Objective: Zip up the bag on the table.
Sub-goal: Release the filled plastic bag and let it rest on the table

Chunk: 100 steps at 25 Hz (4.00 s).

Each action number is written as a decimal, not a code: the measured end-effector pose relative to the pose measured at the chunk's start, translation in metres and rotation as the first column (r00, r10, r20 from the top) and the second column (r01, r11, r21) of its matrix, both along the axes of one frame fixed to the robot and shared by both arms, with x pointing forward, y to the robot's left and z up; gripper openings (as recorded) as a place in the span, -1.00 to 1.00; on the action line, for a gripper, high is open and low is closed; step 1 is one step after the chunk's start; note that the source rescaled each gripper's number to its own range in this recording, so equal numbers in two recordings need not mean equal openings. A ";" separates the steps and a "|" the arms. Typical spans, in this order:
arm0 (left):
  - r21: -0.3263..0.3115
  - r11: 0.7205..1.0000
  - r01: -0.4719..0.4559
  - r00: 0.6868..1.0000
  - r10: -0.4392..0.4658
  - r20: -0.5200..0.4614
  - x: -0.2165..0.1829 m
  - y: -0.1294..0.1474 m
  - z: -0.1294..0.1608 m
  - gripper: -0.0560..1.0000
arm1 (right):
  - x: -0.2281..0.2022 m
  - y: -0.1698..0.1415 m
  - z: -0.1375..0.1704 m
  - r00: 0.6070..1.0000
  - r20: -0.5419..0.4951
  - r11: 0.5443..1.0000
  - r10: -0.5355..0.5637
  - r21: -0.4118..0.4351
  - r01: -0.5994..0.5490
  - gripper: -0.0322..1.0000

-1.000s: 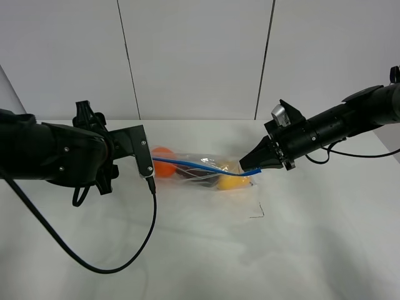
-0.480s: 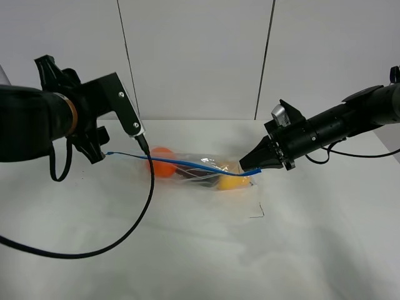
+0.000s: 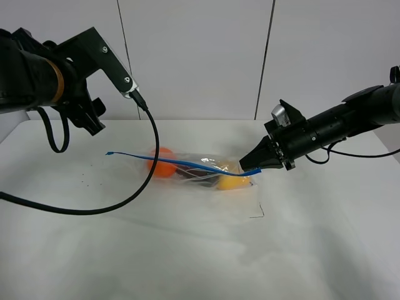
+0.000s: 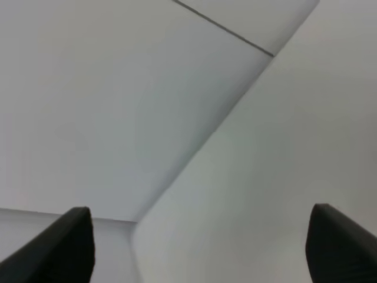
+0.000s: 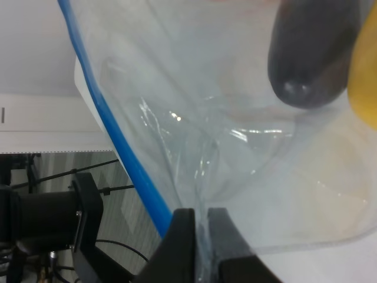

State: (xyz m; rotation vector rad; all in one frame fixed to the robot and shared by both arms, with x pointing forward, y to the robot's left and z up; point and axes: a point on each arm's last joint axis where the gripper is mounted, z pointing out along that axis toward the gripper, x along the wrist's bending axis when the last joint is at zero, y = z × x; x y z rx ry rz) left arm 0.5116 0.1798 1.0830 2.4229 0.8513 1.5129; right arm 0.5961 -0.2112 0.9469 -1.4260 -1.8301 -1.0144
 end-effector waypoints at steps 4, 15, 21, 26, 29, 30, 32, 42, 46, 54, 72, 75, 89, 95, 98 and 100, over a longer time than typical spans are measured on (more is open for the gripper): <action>-0.076 0.994 -0.073 0.996 0.069 -0.054 0.006 0.016 -0.005 0.52 | 0.000 0.000 0.000 1.000 0.000 1.000 0.000 0.000 0.000 -0.94; -0.214 0.947 -0.240 0.929 0.160 -0.333 0.007 0.056 -0.026 0.52 | 0.000 0.000 0.000 1.000 0.000 1.000 0.000 0.000 0.000 -0.94; -0.233 0.910 -0.344 0.859 0.205 -0.468 0.002 0.074 -0.035 0.52 | 0.000 0.000 0.000 1.000 0.000 1.000 0.000 0.000 0.000 -0.94; -0.232 0.847 -0.478 0.761 0.268 -0.592 -0.007 0.090 -0.040 0.52 | 0.000 0.000 0.000 1.000 0.000 1.000 0.000 0.000 0.000 -0.94; -0.233 0.794 -0.561 0.682 0.285 -0.673 -0.013 0.102 -0.044 0.52 | 0.000 0.000 0.000 1.000 0.003 1.000 0.002 0.000 -0.002 -0.94; -0.235 0.775 -0.586 0.660 0.289 -0.693 -0.015 0.107 -0.045 0.52 | 0.000 0.000 0.000 1.000 0.003 1.000 0.002 0.000 -0.002 -0.94; -0.244 0.732 -0.636 0.624 0.303 -0.720 -0.017 0.116 -0.046 0.52 | 0.000 0.000 0.000 1.000 0.008 1.000 0.005 0.000 -0.005 -0.94; -0.214 0.676 -0.705 0.551 0.333 -0.765 -0.023 0.132 -0.047 0.52 | -0.002 -0.002 -0.002 0.999 0.010 0.999 0.033 -0.031 -0.032 -0.94; -0.214 0.675 -0.706 0.551 0.333 -0.765 -0.024 0.132 -0.046 0.52 | -0.002 -0.002 -0.002 0.999 0.011 0.999 0.034 -0.032 -0.034 -0.94; -0.318 0.639 -0.701 0.637 0.359 -0.682 -0.049 0.135 -0.011 0.52 | -0.002 -0.002 -0.003 0.999 0.011 0.999 0.035 -0.033 -0.035 -0.94; -0.682 0.574 -0.453 0.889 0.351 -0.295 -0.203 0.126 0.010 0.52 | -0.002 -0.002 -0.003 0.999 0.014 0.999 0.037 -0.034 -0.036 -0.94; -0.716 0.576 -0.393 0.911 0.350 -0.218 -0.226 0.124 0.005 0.52 | -0.002 -0.002 -0.003 0.999 0.017 0.999 0.036 -0.033 -0.036 -0.94; -0.794 0.578 -0.190 0.940 0.341 0.023 -0.293 0.120 -0.004 0.52 | -0.001 -0.001 -0.001 0.999 0.033 0.999 0.033 -0.017 -0.032 -0.94; -0.788 0.575 -0.221 0.941 0.338 -0.018 -0.296 0.120 -0.010 0.51 | 0.000 0.000 0.000 0.999 0.039 1.000 0.028 -0.005 -0.028 -0.94; -0.785 0.575 -0.230 0.941 0.338 -0.028 -0.294 0.120 -0.012 0.51 | 0.000 0.000 0.000 0.999 0.038 1.000 0.027 -0.003 -0.027 -0.94; -0.780 0.574 -0.249 0.940 0.339 -0.050 -0.292 0.120 -0.018 0.51 | 0.000 0.000 0.000 0.999 0.038 1.000 0.027 -0.002 -0.027 -0.94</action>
